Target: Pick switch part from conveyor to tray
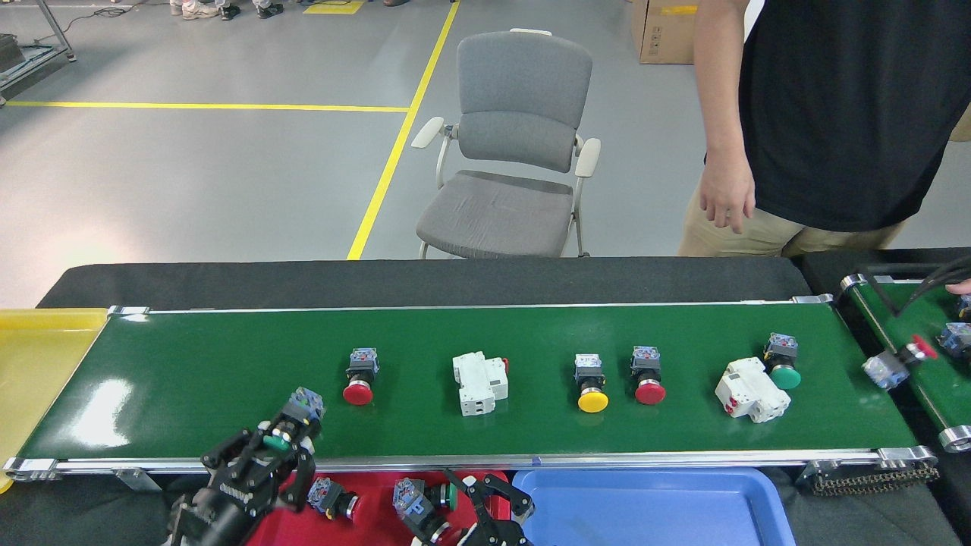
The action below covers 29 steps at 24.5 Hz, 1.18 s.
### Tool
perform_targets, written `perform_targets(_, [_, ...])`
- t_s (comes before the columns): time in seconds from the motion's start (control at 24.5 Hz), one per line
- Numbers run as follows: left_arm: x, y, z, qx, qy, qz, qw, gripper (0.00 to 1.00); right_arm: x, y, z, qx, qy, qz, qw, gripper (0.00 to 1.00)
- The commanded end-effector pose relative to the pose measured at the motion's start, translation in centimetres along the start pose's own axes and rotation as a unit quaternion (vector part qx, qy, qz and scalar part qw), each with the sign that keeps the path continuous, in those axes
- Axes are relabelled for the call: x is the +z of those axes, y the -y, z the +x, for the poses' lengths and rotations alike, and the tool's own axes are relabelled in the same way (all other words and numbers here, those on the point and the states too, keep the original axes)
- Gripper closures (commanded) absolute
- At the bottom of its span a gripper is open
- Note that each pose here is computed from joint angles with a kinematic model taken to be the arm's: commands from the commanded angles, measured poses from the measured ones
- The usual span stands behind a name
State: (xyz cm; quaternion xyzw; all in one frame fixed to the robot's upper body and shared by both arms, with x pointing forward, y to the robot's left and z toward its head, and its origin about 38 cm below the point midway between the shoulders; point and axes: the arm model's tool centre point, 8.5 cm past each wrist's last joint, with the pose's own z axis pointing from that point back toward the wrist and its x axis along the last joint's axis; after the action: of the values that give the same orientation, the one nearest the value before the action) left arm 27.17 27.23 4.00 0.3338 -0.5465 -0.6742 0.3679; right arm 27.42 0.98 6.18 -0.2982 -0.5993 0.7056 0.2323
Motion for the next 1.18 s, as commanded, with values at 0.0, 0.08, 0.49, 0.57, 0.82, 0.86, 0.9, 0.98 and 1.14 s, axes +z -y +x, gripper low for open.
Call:
perform_targets(0.0, [1.6,-0.5,1.3,-0.006,0.015,0.005,1.0,0.12,0.2,1.2,-0.7,-0.002,-0.015,-0.023,1.0,0.01])
perform_targets(0.08, [2.3,0.3,2.3,0.012,0.014,0.0,1.0,0.01,2.0,1.3,-4.6,-0.014,-0.105,-0.029,0.994,0.01])
perform_targets(0.49, [6.4,0.0,-4.7,0.028,-0.177,0.024,0.983,0.0,16.2,-6.9,-14.2,-0.118,-0.445,-0.01,0.888,0.0])
perform_targets(0.57, [8.5,0.8,-7.5,0.027,-0.231,0.01,0.973,0.0,16.6,-7.4,-14.4,-0.124,-0.435,-0.004,0.892,0.0])
perform_targets(0.82, [8.1,0.1,-8.9,0.016,-0.233,0.014,0.972,0.0,15.0,-6.7,-16.2,-0.104,-0.431,0.001,0.896,0.0])
perform_targets(0.86, [7.3,-0.1,-8.8,0.015,-0.227,0.016,0.974,0.0,14.4,-6.8,-16.7,-0.096,-0.429,0.012,0.898,0.0])
perform_targets(0.9, [6.1,-0.5,-9.1,0.016,-0.225,0.022,0.974,0.01,13.5,-6.8,-17.2,-0.094,-0.427,0.021,0.899,0.0])
perform_targets(0.98, [4.2,-0.9,-10.3,0.025,-0.236,0.027,0.971,0.01,12.3,-6.4,-17.8,-0.096,-0.423,0.021,0.901,0.0])
perform_targets(1.14, [-2.2,-2.0,-11.1,0.013,-0.21,0.007,0.978,0.01,10.9,-5.9,-18.9,-0.093,-0.424,0.014,0.901,0.0])
